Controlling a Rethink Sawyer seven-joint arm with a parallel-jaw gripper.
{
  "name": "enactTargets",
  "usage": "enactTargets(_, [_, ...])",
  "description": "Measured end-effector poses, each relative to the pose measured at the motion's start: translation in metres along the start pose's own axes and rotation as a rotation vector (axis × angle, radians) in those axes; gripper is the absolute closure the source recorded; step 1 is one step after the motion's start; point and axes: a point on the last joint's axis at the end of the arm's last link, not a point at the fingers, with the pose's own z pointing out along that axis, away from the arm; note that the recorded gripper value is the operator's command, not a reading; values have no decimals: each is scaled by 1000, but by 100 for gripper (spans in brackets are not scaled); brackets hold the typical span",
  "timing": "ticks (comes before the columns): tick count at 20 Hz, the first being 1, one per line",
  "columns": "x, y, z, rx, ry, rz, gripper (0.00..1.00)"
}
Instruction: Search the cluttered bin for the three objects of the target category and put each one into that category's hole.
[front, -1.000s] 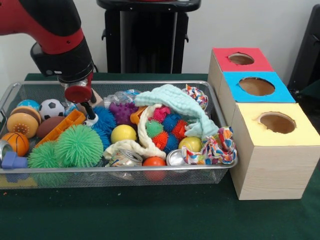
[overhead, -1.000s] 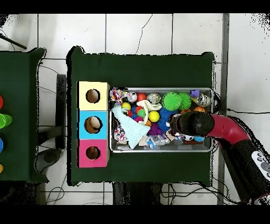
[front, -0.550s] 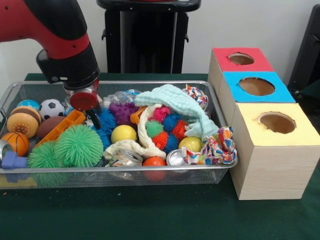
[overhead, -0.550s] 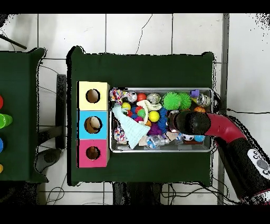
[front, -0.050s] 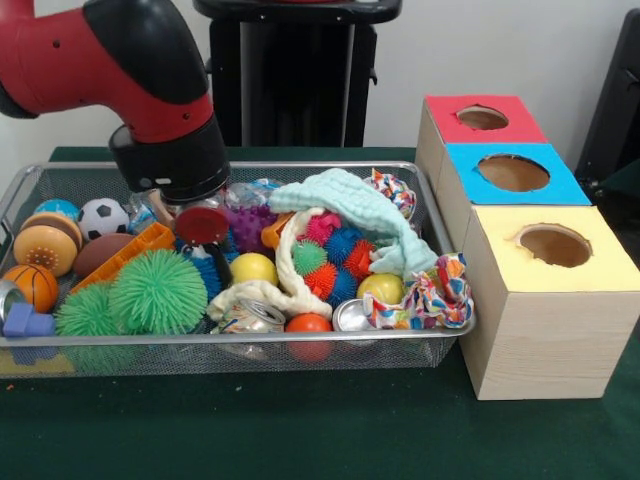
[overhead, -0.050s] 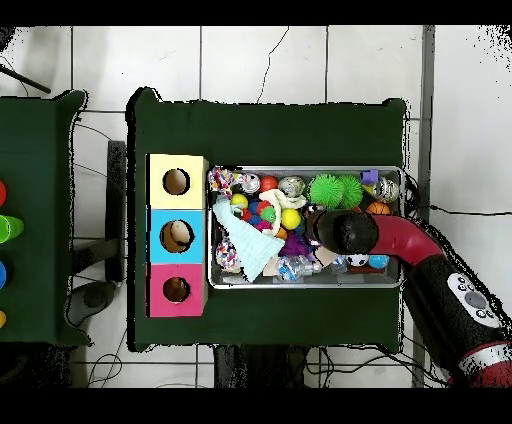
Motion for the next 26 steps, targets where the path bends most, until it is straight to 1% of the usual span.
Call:
enactTargets(6, [-1, -4, 1, 32, 10, -5, 0])
enactTargets(8, [-4, -6, 1, 43, 20, -14, 0])
enactTargets(9, [-9, -7, 2, 50, 30, -25, 0])
enactTargets(10, [-19, -9, 3, 63, 45, -49, 0])
enactTargets(14, [-40, -11, 4, 80, 69, -86, 0])
enactTargets(15, [-47, -11, 4, 83, 77, -97, 0])
enactTargets(19, [-66, -9, 6, 91, 87, -120, 0])
enactTargets(20, [-70, -7, 7, 98, 89, -124, 0])
enactTargets(24, [-69, -5, 8, 113, 89, -116, 0])
enactTargets(26, [-66, -3, 9, 125, 89, -104, 0])
